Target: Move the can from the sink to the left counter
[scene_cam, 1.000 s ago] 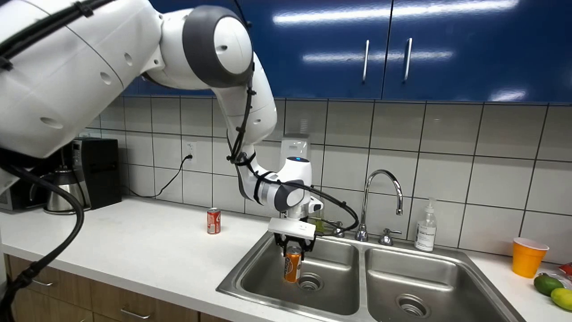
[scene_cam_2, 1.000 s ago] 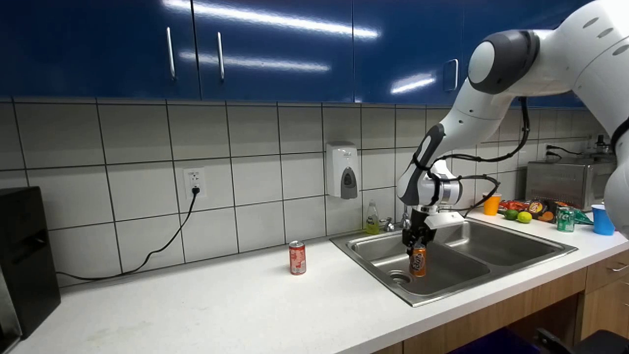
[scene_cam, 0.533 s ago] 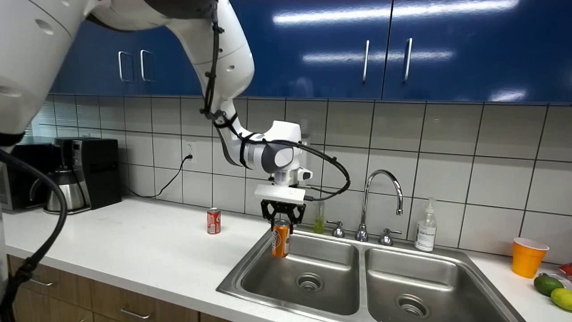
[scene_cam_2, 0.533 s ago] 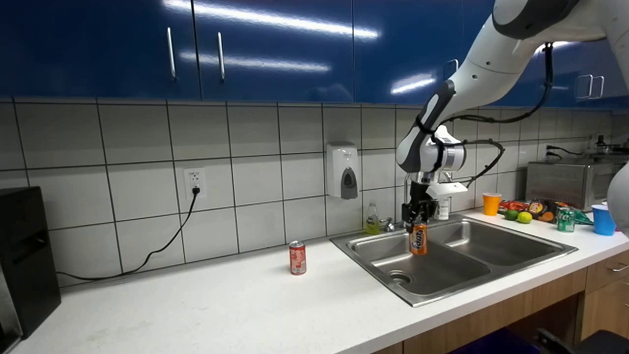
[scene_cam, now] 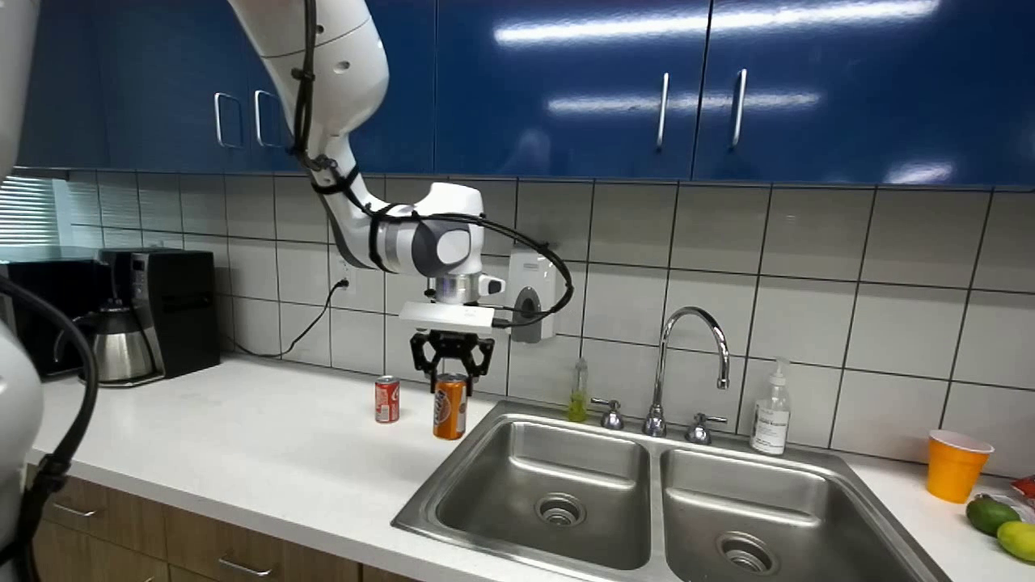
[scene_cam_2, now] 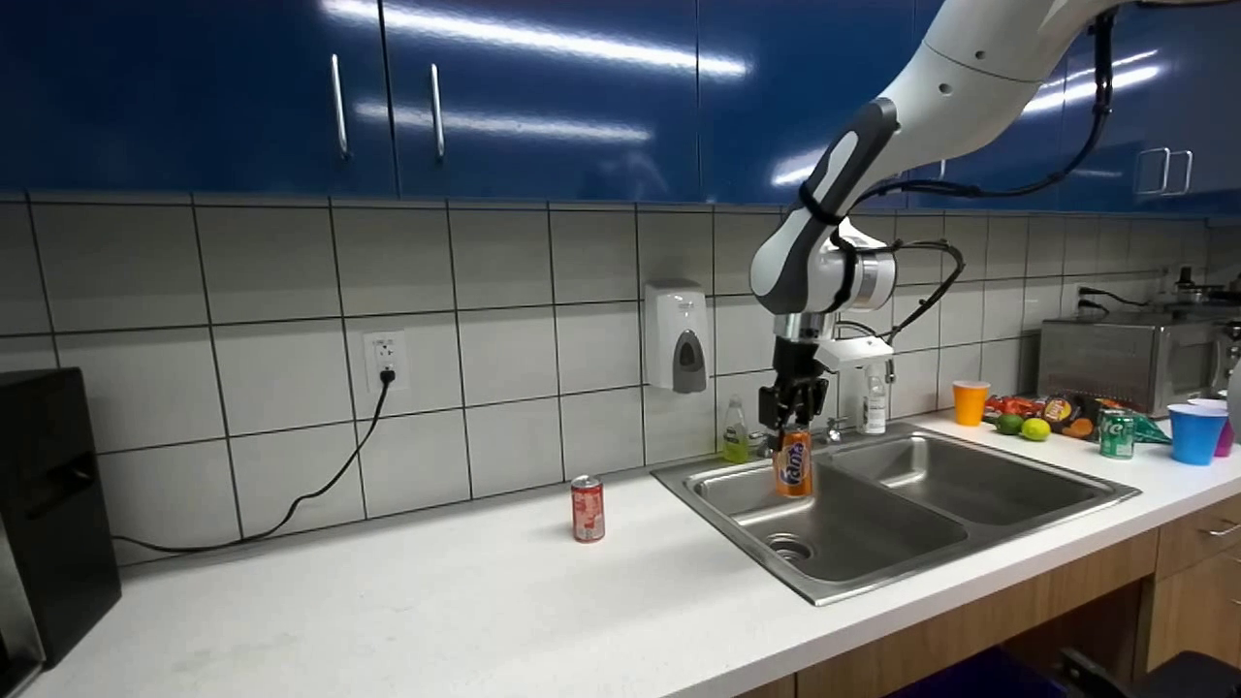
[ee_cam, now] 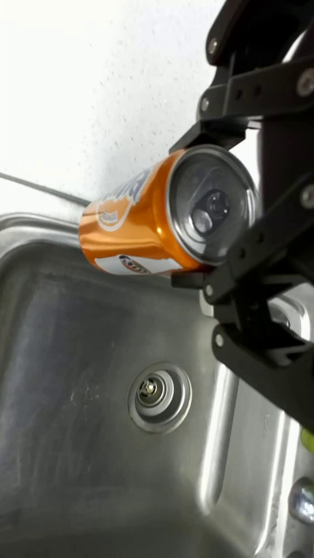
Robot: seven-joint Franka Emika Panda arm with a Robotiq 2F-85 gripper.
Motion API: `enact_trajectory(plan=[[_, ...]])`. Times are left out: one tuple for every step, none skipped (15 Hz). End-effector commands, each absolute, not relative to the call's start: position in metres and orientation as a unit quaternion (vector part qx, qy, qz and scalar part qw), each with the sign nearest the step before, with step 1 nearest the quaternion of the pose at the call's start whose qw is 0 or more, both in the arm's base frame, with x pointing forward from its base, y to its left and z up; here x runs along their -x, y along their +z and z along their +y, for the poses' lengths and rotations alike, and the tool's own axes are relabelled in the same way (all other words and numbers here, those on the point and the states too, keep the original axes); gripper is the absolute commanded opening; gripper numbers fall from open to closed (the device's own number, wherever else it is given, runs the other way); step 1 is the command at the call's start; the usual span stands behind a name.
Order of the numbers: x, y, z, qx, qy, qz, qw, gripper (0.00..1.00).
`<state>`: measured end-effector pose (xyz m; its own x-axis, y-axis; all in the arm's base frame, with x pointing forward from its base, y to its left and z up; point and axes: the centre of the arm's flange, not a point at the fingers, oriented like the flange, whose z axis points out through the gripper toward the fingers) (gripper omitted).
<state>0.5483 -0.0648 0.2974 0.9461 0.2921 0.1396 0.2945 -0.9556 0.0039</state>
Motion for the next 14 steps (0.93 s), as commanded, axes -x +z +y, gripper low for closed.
enact_trajectory(plan=[[-0.521, 0.307, -0.007, 0.976, -0.062, -0.209, 0.010, 0.38], [-0.516, 0.303, 0.009, 0.973, -0.059, -0.224, 0.013, 0.38], [-0.512, 0.299, 0.024, 0.970, -0.054, -0.237, 0.013, 0.38], [-0.508, 0.296, 0.036, 0.967, -0.052, -0.249, 0.014, 0.38], [-0.504, 0.291, 0.047, 0.964, -0.049, -0.259, 0.016, 0.38], [-0.502, 0.286, 0.055, 0.962, -0.046, -0.269, 0.016, 0.38], [-0.500, 0.281, 0.062, 0.960, -0.046, -0.274, 0.018, 0.38], [-0.497, 0.278, 0.066, 0.959, -0.047, -0.278, 0.019, 0.38], [-0.496, 0.274, 0.069, 0.959, -0.049, -0.280, 0.021, 0.38], [-0.495, 0.270, 0.070, 0.958, -0.051, -0.281, 0.021, 0.38], [-0.495, 0.267, 0.070, 0.958, -0.053, -0.281, 0.021, 0.38], [-0.495, 0.263, 0.069, 0.958, -0.054, -0.280, 0.021, 0.38], [-0.495, 0.258, 0.068, 0.958, -0.055, -0.279, 0.021, 0.38], [-0.496, 0.253, 0.066, 0.959, -0.056, -0.278, 0.021, 0.38]])
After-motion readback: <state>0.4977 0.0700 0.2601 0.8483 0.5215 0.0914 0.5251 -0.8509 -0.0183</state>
